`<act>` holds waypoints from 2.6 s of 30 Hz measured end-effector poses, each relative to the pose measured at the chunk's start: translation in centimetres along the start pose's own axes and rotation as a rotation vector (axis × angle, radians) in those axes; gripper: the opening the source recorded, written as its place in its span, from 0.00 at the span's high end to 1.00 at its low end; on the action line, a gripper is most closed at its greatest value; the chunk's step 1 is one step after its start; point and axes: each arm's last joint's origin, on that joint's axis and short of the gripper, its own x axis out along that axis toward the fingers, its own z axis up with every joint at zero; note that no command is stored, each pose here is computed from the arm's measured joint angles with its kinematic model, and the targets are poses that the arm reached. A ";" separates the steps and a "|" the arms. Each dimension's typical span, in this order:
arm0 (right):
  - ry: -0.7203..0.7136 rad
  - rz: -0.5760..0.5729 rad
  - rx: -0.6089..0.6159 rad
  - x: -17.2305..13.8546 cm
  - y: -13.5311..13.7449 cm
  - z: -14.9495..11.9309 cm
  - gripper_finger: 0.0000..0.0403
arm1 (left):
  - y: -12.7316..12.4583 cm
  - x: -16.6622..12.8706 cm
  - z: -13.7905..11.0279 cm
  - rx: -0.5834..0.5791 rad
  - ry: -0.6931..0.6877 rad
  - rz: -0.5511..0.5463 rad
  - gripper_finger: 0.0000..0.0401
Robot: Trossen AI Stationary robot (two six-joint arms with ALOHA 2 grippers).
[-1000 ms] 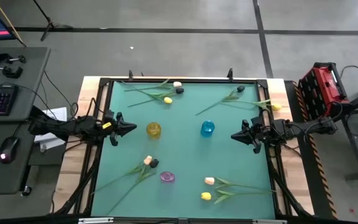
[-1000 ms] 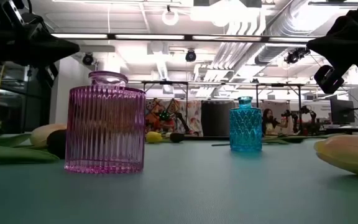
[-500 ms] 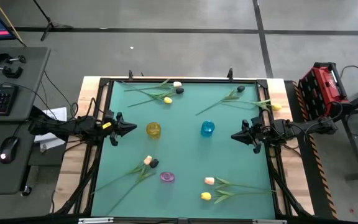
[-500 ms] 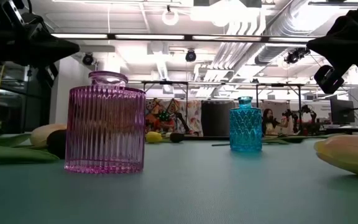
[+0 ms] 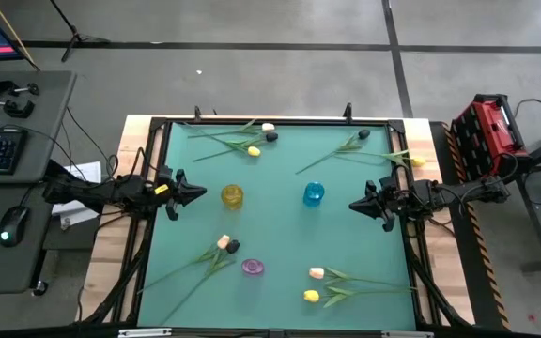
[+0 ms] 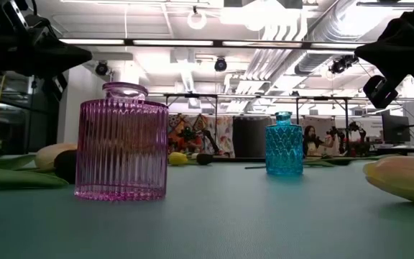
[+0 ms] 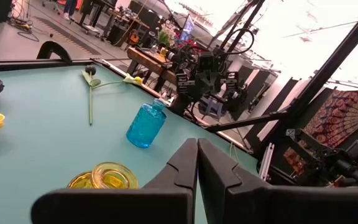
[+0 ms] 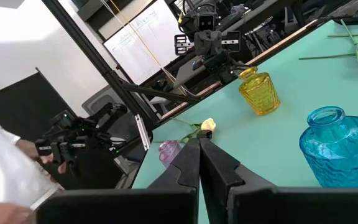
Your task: Sort flowers into vase by color
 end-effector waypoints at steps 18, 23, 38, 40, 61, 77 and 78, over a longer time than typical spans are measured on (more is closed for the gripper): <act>0.000 0.000 0.000 0.0 0.0 0.0 1.00 | -0.3 -0.2 2.0 -0.337 -0.289 0.068 1.00; 0.000 0.000 0.000 0.0 0.0 0.0 1.00 | 0.0 -0.8 3.1 -0.501 -0.554 0.234 1.00; 0.000 0.000 0.000 0.0 0.0 0.0 1.00 | 0.3 3.6 10.3 -0.418 -0.310 0.389 1.00; 0.000 0.000 0.000 0.0 0.0 0.0 1.00 | 1.5 5.1 11.6 -0.401 -0.145 0.449 1.00; 0.000 0.000 0.000 0.0 0.0 0.0 1.00 | 11.9 12.5 11.1 -0.409 0.746 0.910 1.00; 0.000 0.000 0.000 0.0 0.0 0.0 1.00 | 13.4 13.1 11.3 0.045 0.835 0.909 1.00; 0.000 -0.001 0.000 0.0 0.0 0.0 1.00 | 13.7 13.1 11.5 0.049 0.812 0.919 1.00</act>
